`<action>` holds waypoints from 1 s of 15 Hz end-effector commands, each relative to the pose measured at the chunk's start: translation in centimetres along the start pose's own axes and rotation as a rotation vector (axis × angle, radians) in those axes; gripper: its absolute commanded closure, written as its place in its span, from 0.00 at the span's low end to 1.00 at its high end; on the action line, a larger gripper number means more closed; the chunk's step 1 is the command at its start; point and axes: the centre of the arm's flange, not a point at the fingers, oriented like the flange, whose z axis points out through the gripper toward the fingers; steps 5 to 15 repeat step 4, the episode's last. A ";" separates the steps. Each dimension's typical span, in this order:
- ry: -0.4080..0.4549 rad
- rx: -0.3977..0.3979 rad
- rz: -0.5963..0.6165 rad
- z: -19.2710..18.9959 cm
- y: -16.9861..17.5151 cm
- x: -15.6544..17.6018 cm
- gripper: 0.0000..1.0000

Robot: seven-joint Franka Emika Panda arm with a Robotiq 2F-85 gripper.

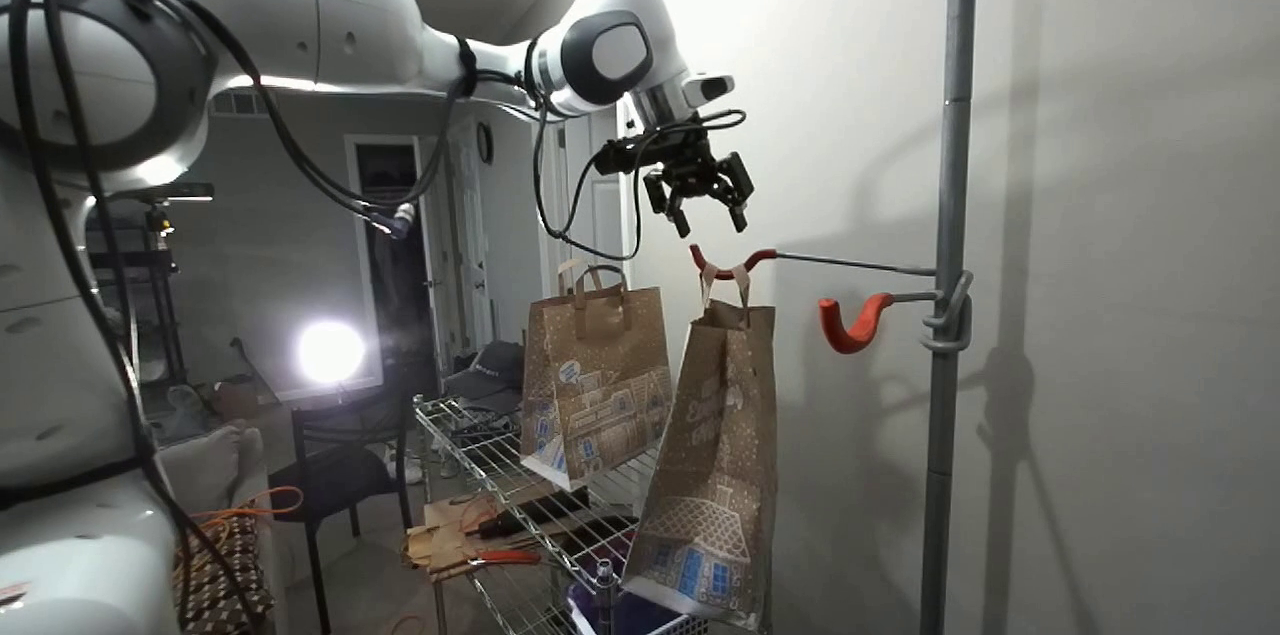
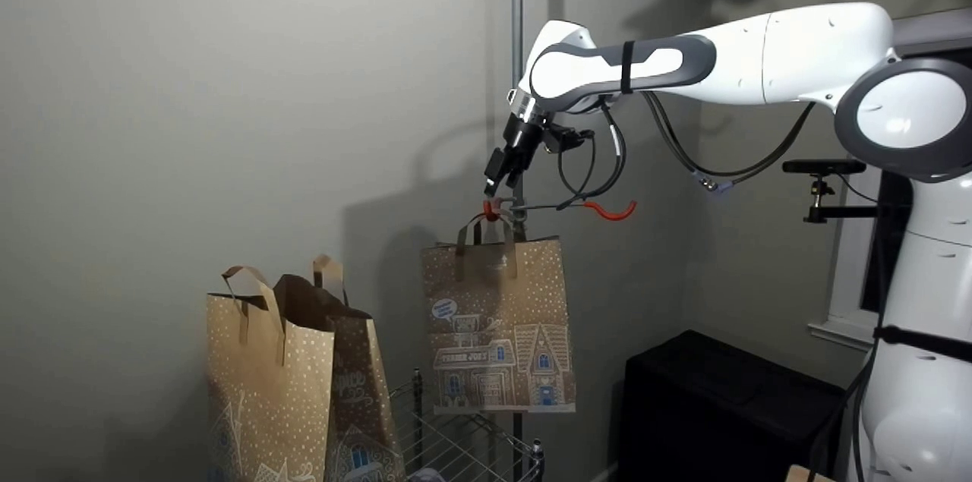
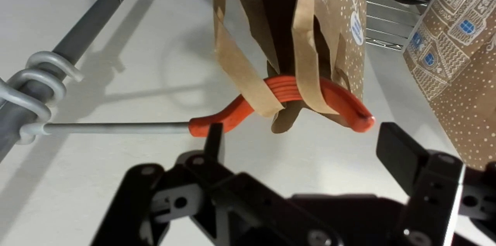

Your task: Hang the paper bag on the right on the orange hook on the right

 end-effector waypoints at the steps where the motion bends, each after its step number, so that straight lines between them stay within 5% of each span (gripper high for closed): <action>1: 0.002 0.000 0.000 -0.1 0.0 0.0 0.00; 15: 0.004 -0.001 0.000 -0.2 0.0 0.0 0.00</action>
